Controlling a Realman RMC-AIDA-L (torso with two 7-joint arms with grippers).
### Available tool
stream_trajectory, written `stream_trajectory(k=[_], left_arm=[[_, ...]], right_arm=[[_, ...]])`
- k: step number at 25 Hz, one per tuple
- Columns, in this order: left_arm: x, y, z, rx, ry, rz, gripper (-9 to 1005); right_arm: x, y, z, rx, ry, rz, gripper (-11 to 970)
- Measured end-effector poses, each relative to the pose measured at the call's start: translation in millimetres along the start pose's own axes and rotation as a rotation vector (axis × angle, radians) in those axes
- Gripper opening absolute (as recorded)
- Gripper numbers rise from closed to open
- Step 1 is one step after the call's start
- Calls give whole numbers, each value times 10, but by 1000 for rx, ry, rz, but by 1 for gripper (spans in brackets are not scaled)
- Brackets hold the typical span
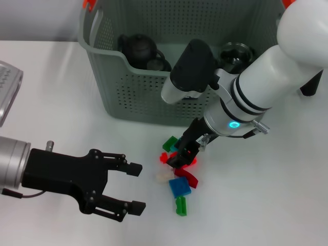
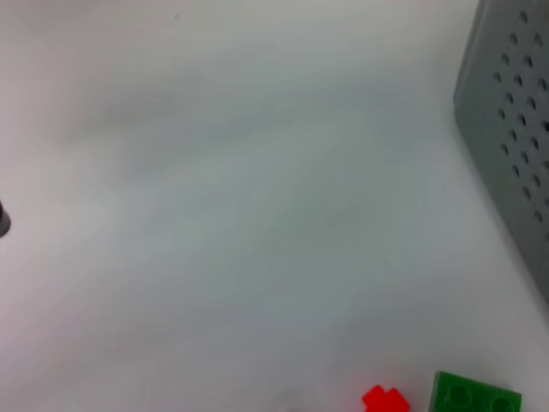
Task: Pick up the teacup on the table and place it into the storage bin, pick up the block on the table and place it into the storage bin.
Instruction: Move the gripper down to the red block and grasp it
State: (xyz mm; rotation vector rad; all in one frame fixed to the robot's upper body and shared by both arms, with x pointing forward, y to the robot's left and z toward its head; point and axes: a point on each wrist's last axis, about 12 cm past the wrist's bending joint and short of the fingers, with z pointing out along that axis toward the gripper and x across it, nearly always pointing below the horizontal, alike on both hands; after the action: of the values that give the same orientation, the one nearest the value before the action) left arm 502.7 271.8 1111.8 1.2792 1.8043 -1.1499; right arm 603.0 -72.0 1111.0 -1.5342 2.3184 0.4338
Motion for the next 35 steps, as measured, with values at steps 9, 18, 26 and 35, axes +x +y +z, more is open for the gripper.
stream_trajectory(k=[9, 18, 26, 35], left_arm=[[26, -8, 15, 9, -7, -8, 843], [32, -10, 18, 10, -9, -10, 843], [29, -6, 17, 8, -9, -9, 843], [30, -6, 17, 7, -9, -9, 843]], right_arm=[[6, 25, 25, -2, 6, -11, 488], [5, 17, 20, 1, 4, -5, 390], [1, 13, 20, 4, 1, -3, 349], [-9, 25, 32, 0, -17, 6, 339]])
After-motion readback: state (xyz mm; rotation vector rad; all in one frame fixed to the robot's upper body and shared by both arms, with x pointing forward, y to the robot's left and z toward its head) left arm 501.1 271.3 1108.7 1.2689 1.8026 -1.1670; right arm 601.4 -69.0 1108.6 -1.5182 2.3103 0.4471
